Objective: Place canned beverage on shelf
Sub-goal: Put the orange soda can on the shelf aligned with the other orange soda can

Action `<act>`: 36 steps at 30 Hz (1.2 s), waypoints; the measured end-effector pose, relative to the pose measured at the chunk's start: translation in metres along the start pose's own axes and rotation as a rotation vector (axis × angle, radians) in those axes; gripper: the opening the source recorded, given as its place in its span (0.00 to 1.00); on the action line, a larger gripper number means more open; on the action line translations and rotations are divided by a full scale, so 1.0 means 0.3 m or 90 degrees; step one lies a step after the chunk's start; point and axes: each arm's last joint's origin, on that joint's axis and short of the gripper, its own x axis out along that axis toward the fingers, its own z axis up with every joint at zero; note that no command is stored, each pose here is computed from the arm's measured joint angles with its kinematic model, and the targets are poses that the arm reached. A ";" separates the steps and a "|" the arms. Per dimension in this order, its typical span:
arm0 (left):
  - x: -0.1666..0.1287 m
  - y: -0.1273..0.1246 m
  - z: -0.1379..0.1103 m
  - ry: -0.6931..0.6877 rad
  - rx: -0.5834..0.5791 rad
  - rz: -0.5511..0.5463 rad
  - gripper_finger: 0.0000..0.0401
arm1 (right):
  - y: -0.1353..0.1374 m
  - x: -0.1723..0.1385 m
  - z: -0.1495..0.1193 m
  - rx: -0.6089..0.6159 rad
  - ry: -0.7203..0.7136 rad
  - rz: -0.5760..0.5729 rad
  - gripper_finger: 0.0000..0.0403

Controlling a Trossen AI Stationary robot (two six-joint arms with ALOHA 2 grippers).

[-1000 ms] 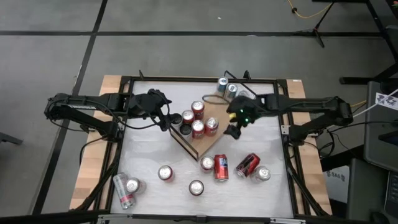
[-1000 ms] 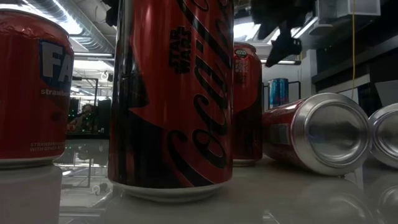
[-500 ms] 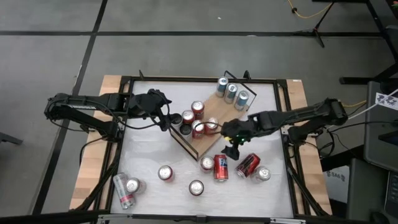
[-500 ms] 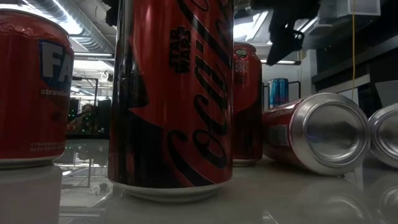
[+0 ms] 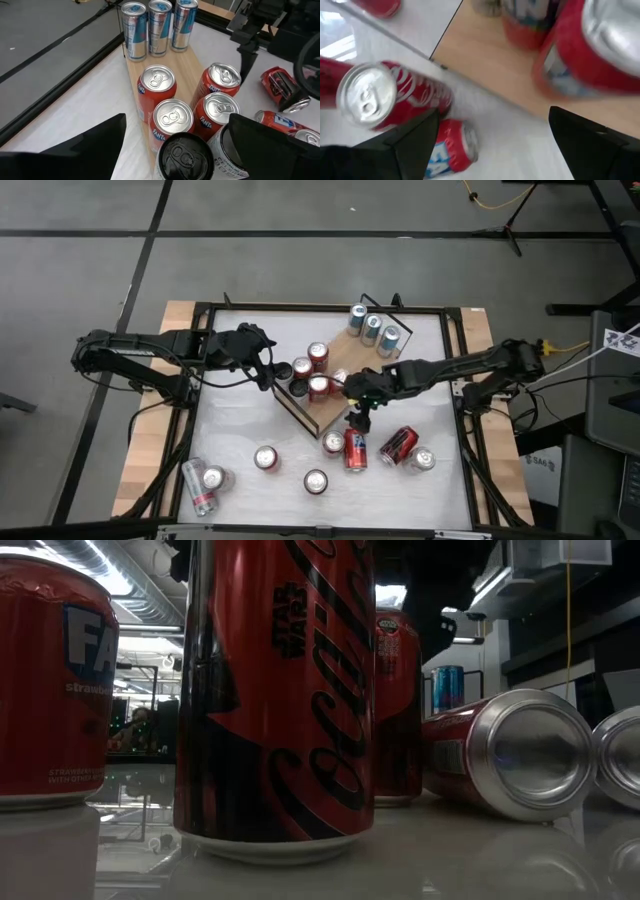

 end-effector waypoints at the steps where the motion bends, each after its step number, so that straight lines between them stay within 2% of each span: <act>1: 0.000 0.000 0.000 0.000 0.000 0.000 0.86 | -0.005 0.003 0.006 -0.006 -0.008 -0.002 0.90; 15: 0.000 0.000 0.000 0.000 0.000 0.000 0.86 | -0.058 0.002 0.059 -0.039 -0.072 -0.005 0.90; 25: 0.000 0.000 0.000 0.000 0.000 0.000 0.86 | -0.058 -0.005 0.032 -0.040 -0.016 0.014 0.90; 29: 0.000 0.000 0.000 0.000 0.000 0.000 0.86 | -0.070 -0.011 0.010 -0.039 0.020 -0.026 0.90; 36: 0.000 0.000 0.000 0.000 0.000 0.000 0.86 | -0.086 -0.012 0.021 -0.059 -0.017 -0.117 0.90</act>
